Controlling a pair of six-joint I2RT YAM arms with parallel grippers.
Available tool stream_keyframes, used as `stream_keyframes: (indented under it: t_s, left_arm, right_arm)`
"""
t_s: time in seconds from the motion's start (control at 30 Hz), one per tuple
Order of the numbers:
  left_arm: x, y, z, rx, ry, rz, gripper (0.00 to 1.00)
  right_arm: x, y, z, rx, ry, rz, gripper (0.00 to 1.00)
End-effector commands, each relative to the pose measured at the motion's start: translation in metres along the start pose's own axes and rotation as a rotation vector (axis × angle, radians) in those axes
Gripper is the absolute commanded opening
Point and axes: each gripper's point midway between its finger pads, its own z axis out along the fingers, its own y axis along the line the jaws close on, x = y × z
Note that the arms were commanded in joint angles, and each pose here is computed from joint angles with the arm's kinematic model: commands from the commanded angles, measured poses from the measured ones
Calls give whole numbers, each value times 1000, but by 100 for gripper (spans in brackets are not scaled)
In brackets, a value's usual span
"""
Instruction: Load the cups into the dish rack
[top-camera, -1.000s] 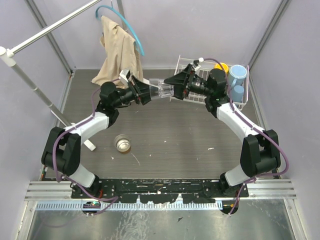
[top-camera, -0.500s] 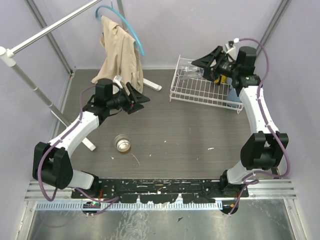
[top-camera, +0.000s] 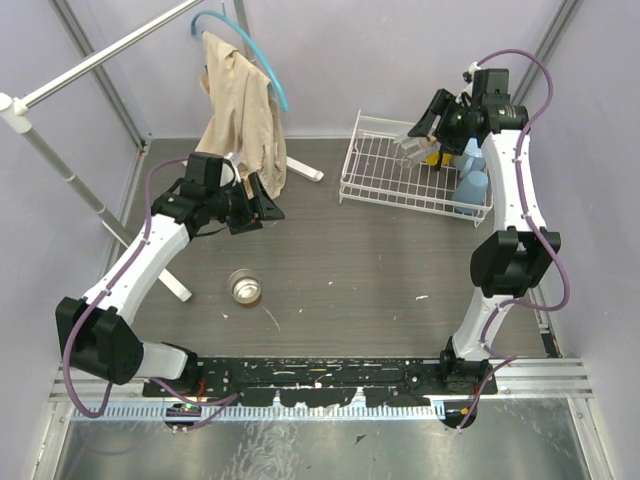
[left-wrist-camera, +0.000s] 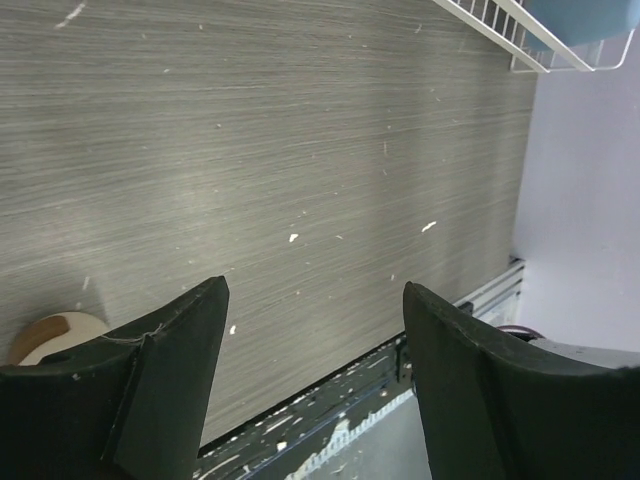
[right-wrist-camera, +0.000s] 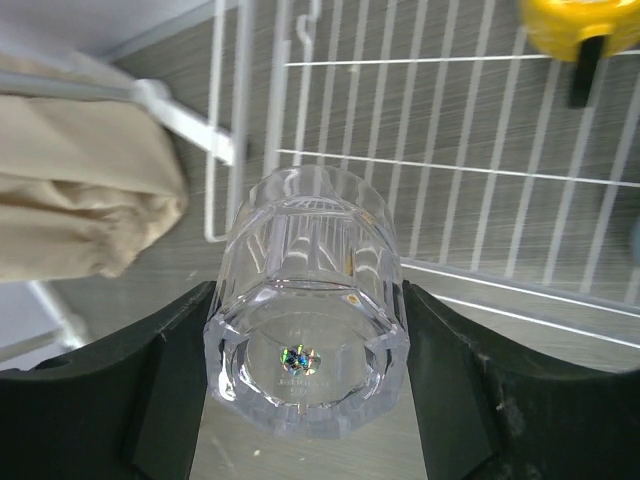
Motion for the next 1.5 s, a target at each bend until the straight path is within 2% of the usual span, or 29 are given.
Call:
stream_keyframes:
  t_s: [0.0,0.3,0.67,1.47]
  left_arm:
    - [-4,13,-12,-86,9,87,78]
    - [-8,22,-8,-89,16,66,79]
    - [-12,29,3,-97,31,49,79]
    - [-15,32,9,-101,50,38,79]
  right_arm:
    - [-20,-24,-16,173,-57,-117,20]
    - [-19,-65,7,333,-6,-152,20]
    - [-12,-98,32,441,56,-179,20]
    - [15,-137,66,503,162,-174,19]
